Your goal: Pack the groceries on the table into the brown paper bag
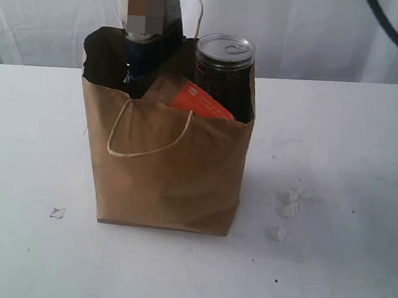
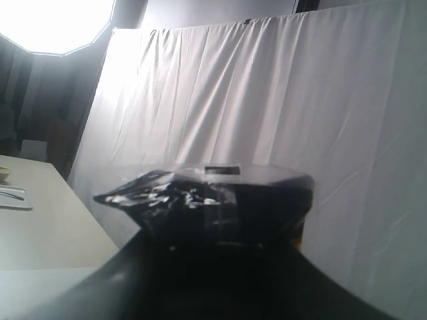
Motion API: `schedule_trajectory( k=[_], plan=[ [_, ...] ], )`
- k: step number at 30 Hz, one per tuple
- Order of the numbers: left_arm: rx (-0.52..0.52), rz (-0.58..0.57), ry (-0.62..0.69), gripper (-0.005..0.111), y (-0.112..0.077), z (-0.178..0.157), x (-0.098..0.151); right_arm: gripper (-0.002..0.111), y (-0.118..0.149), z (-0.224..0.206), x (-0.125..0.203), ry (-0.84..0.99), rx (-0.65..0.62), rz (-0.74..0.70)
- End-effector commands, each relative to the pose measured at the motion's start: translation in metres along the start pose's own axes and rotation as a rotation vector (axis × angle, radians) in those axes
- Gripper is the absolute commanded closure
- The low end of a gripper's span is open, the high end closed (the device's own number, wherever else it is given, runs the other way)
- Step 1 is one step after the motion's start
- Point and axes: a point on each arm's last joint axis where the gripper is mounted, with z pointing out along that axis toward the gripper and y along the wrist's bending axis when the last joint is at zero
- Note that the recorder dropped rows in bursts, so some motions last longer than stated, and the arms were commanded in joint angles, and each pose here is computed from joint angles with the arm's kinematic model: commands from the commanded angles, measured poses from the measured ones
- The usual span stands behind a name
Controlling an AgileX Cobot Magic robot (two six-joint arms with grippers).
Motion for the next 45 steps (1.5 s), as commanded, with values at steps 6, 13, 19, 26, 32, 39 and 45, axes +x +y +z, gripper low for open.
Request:
schedule_trajectory(
  k=[6,13,19,26,32,39,45],
  plan=[
    [0.003,-0.006,0.001,0.107,0.0,0.0,0.001,0.108,0.003,0.016,0.002,-0.082,-0.068,0.044],
    [0.003,-0.006,0.001,0.107,0.0,0.0,0.001,0.108,0.011,0.023,0.012,-0.063,-0.095,0.098],
    [0.003,-0.006,0.001,0.107,0.0,0.0,0.001,0.108,0.013,0.025,0.019,-0.027,-0.093,0.119],
    [0.003,-0.006,0.001,0.107,0.0,0.0,0.001,0.108,0.013,0.025,0.028,0.02,-0.084,0.122],
    [0.003,-0.006,0.001,0.107,0.0,0.0,0.001,0.108,0.017,0.023,0.049,0.079,-0.089,0.14],
    [0.003,-0.006,0.001,0.107,0.0,0.0,0.001,0.108,0.017,0.02,0.061,0.136,-0.067,0.143],
    [0.003,-0.006,0.001,0.107,0.0,0.0,0.001,0.108,0.016,0.021,0.067,0.163,-0.054,0.151]
  ],
)
